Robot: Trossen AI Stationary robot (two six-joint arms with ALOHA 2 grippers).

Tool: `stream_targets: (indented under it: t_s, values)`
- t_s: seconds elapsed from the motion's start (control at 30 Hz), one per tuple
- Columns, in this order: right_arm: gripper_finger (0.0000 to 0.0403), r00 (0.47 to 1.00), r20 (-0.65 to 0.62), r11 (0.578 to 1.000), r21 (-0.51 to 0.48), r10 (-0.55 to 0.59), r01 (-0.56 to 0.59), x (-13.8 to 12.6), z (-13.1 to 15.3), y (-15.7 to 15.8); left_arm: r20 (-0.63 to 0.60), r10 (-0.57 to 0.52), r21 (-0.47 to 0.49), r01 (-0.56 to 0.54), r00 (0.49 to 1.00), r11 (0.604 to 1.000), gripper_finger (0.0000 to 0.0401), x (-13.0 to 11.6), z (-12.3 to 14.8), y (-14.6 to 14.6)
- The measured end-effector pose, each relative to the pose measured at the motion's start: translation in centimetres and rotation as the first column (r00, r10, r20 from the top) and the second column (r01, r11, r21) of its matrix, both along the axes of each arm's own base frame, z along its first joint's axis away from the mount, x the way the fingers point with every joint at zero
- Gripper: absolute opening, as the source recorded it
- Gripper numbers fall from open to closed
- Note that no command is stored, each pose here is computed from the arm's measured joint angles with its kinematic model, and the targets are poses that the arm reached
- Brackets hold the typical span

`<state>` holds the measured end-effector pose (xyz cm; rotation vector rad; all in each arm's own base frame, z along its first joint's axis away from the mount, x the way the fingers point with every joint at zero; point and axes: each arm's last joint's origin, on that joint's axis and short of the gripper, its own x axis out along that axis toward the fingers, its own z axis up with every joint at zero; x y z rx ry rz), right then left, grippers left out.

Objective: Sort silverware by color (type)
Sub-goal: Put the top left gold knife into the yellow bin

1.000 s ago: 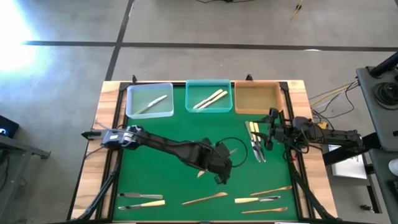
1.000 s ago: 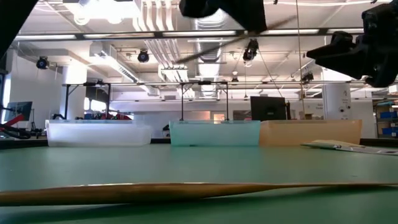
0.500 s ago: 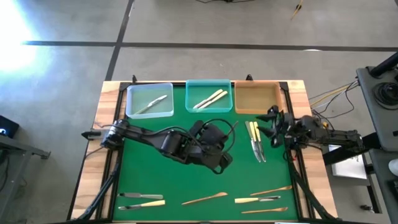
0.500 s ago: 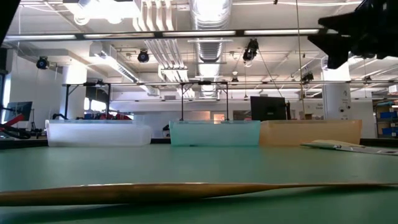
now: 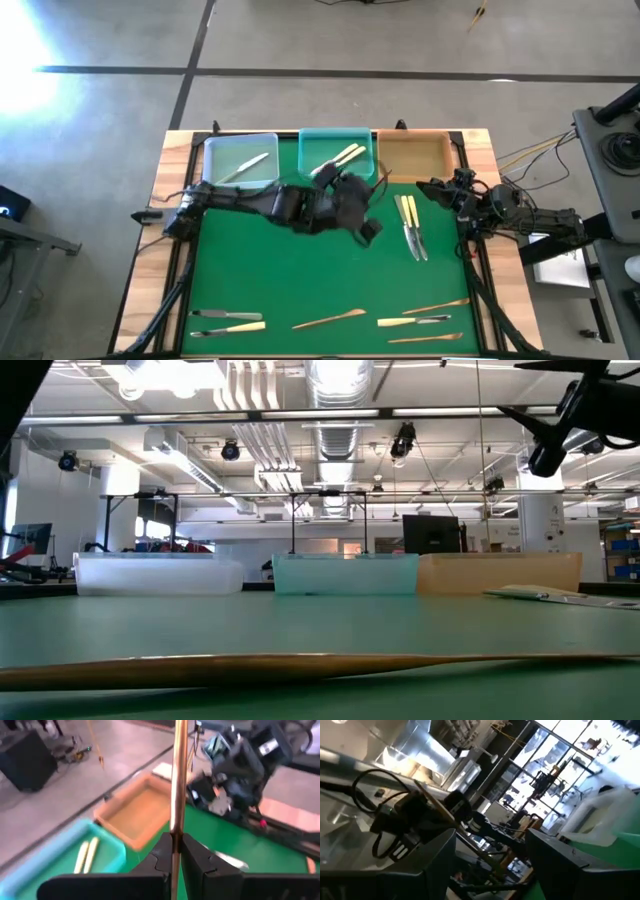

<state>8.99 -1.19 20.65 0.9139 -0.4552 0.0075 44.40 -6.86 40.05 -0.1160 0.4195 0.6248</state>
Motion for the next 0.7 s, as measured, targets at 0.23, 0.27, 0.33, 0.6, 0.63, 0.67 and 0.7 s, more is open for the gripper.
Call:
stream_targets:
  t_s: [0.23, 0.27, 0.33, 0.6, 0.63, 0.67, 0.7]
  values:
    - [0.0231, 0.999, -0.017, 0.990, 0.133, -0.048, 0.050, 0.4, -0.3, -0.3, 0.055, -0.255, 0.012, 0.255, 0.965, 0.967, 0.0002, 2.4, 0.5, 5.8]
    - [0.0231, 0.999, -0.027, 0.989, 0.136, -0.047, 0.051, 0.5, -0.4, -0.3, 0.048, -0.280, 0.014, 0.279, 0.959, 0.960, 0.0002, 2.7, 0.3, 6.4]
    - [0.0231, 0.998, -0.045, 0.988, 0.145, -0.043, 0.049, 0.7, -0.6, -0.3, 0.044, -0.312, 0.009, 0.311, 0.949, 0.950, 0.0002, 3.0, 0.0, 7.8]
    - [0.0231, 0.989, -0.130, 0.996, 0.050, -0.072, 0.079, 1.5, 1.7, -0.4, 0.081, -0.419, 0.016, 0.419, 0.904, 0.908, 0.0002, 4.0, -0.7, 11.7]
    - [0.0231, 0.984, -0.160, 0.996, 0.031, -0.077, 0.083, 1.8, 2.3, -0.4, 0.101, -0.435, 0.018, 0.435, 0.895, 0.900, 0.0002, 4.1, -0.6, 12.1]
    - [0.0231, 0.977, -0.198, 0.997, 0.008, -0.077, 0.081, 2.0, 2.9, -0.4, 0.111, -0.444, 0.016, 0.446, 0.889, 0.895, 0.0002, 4.2, -0.6, 12.5]
    - [0.0231, 0.963, -0.258, 0.997, -0.015, -0.079, 0.078, 2.4, 3.3, -0.4, 0.118, -0.449, 0.014, 0.450, 0.886, 0.893, 0.0002, 4.2, -0.7, 12.9]
